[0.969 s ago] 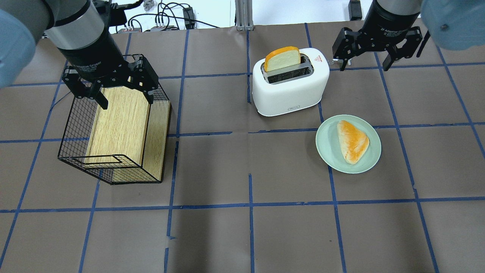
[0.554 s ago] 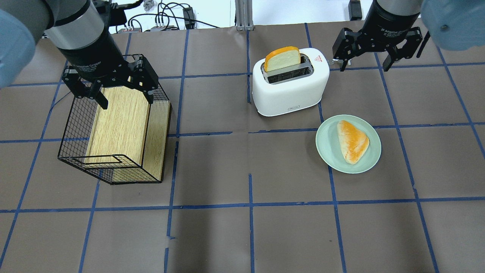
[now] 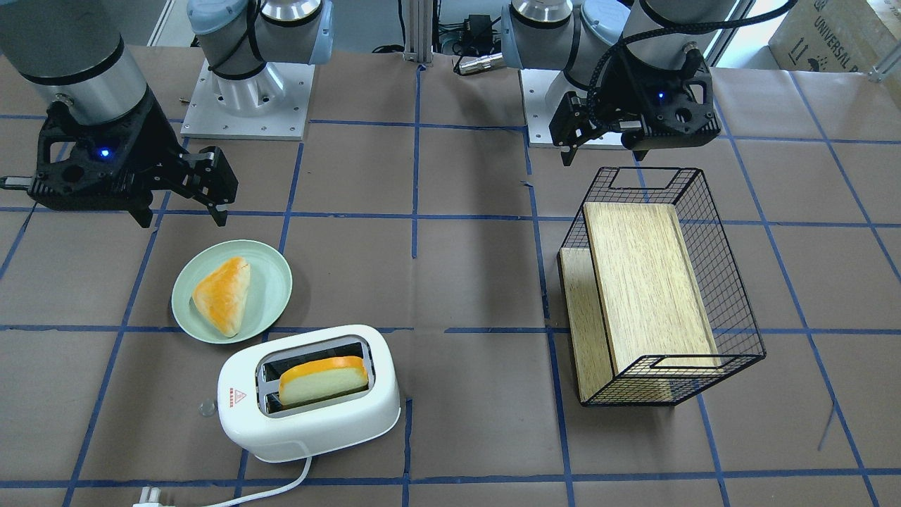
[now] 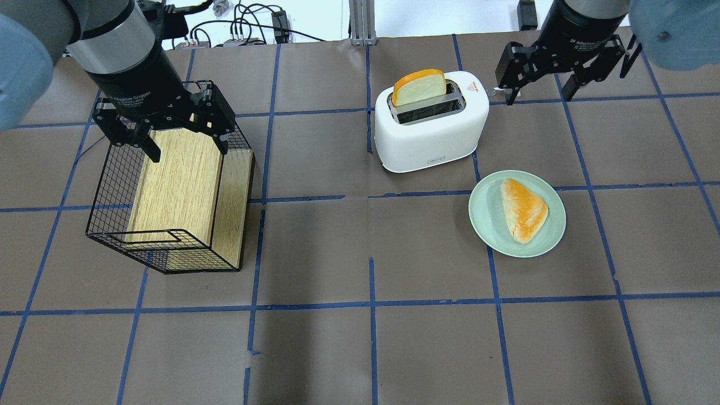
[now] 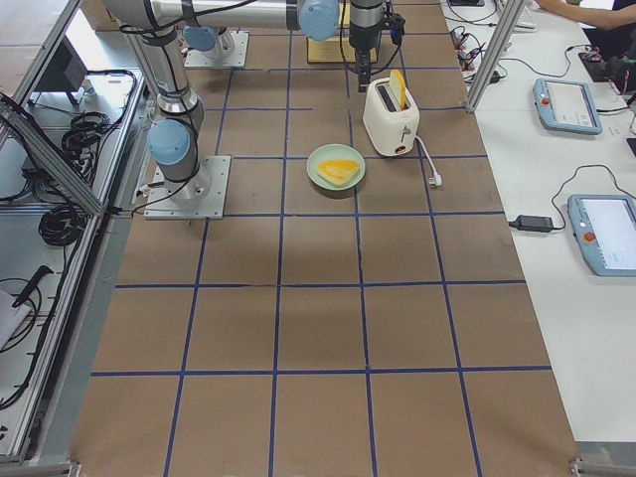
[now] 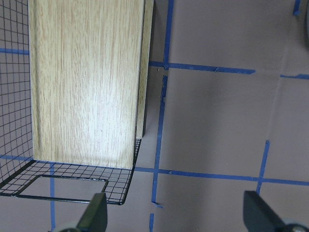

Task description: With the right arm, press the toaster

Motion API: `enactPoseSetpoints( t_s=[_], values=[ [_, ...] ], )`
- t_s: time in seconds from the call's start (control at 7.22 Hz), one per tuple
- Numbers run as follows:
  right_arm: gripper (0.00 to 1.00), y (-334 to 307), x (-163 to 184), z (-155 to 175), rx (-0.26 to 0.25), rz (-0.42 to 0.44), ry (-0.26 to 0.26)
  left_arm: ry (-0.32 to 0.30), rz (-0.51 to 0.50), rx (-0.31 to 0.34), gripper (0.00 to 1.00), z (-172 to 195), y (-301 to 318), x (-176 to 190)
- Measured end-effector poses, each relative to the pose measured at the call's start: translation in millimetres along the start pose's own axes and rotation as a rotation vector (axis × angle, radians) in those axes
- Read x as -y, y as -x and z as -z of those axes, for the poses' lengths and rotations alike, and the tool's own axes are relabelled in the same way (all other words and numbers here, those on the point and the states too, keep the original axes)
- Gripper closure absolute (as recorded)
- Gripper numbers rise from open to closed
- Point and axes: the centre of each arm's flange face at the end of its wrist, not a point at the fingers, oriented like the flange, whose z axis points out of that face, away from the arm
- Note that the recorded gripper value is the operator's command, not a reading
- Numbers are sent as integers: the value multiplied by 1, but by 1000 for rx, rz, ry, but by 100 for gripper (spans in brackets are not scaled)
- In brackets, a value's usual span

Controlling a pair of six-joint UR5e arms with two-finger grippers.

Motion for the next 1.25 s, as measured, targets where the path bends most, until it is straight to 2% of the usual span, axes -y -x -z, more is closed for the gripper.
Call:
enactPoseSetpoints(
  t_s=[0.14, 0.42, 0.69, 1.25],
  values=[
    [98, 3, 2, 1, 36, 33, -11, 1, 0, 0, 0, 0, 0, 0],
    [98, -10, 16, -2, 141, 87, -56, 2, 0, 0, 0, 0, 0, 0],
    [98, -40, 28, -8, 234, 85, -82, 2, 0, 0, 0, 0, 0, 0],
    [98, -52, 50, -30, 314, 101, -99, 2, 0, 0, 0, 0, 0, 0]
  ],
)
